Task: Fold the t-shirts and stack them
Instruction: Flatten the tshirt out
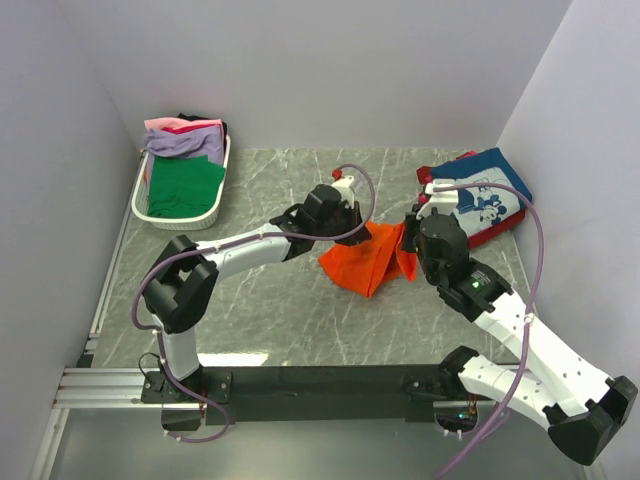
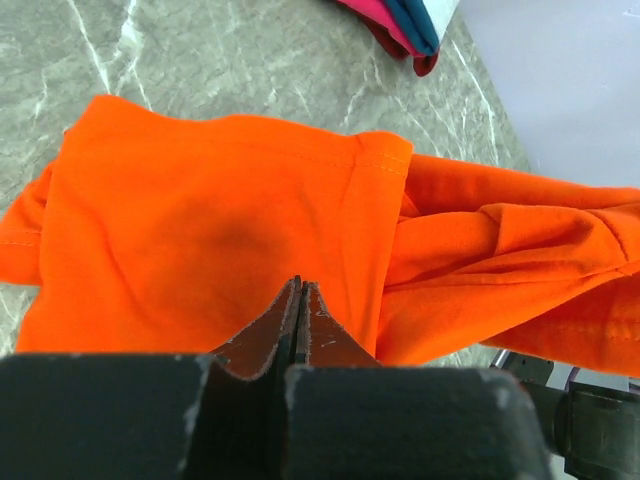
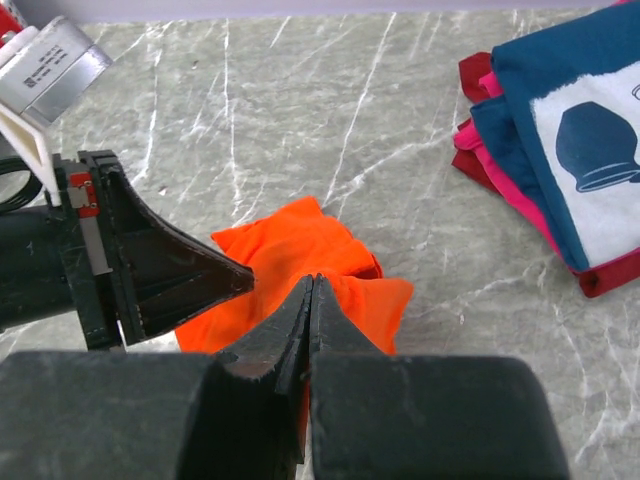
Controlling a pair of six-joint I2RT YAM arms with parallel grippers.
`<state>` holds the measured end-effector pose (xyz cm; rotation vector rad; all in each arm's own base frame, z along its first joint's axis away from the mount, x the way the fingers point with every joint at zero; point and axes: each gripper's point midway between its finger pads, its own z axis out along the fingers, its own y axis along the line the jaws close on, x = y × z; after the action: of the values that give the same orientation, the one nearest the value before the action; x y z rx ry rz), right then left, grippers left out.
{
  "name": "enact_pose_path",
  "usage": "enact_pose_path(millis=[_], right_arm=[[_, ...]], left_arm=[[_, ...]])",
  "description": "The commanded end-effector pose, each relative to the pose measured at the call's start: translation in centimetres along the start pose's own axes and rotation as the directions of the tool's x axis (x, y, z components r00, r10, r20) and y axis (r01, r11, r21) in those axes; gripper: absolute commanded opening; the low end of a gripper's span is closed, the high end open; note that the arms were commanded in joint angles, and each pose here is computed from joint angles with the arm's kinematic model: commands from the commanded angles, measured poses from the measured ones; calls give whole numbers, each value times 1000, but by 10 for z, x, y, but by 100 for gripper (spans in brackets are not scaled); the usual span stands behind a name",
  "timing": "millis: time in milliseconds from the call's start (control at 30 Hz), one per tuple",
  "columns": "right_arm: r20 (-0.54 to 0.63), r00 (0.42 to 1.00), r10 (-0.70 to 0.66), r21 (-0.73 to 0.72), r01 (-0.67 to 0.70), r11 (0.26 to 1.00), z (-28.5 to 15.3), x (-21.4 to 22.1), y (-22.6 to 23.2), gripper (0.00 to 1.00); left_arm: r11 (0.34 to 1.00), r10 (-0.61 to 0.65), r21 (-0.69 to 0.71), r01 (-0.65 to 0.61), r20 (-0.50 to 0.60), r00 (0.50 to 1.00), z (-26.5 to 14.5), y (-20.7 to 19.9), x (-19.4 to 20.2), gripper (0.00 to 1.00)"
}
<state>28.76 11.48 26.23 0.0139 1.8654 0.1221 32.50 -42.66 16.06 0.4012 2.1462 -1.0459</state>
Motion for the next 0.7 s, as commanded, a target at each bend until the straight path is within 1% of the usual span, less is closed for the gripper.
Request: enact_pose_path(millis=[0,167,200,233,333,400,567,633,667], right_arm=[[60,997,42,-8,-42,999,4,-17,1,0],[54,998,44,-11,-43,999,8,-16,1,0],[52,998,45,-13,-45,999,8,-15,1,0],[54,997,47,-14,-46,999,8,-15,1,0],[53,997,50,-11,-49,999,10,-14,0,0],[50,998,49,-13,-49,999,10,-13,0,0],[40,998,47,-11,-46,999,11,-9,-2,0],[39,998,44,-9,-43,999,11,-8,-3,0],[40,998,45,-6,-45,999,11,-9,-4,0]], left_arm=[[1000,9,12,-10,54,998,-7,-8,-24,0],[999,-16,47,13,78,997,-14,-7,-36,0],[999,-11,42,8,68,998,-13,-7,-34,3],[999,-4,45,1,64,998,-11,-11,-33,15],[995,25,91,-27,27,999,-2,-32,-20,29],[993,22,112,-23,7,1000,3,-40,-12,32],[989,0,148,-2,15,1000,3,-48,-9,43],[990,19,141,-17,-8,1000,5,-51,-1,46],[993,25,116,-24,-5,1000,10,-48,-1,46]])
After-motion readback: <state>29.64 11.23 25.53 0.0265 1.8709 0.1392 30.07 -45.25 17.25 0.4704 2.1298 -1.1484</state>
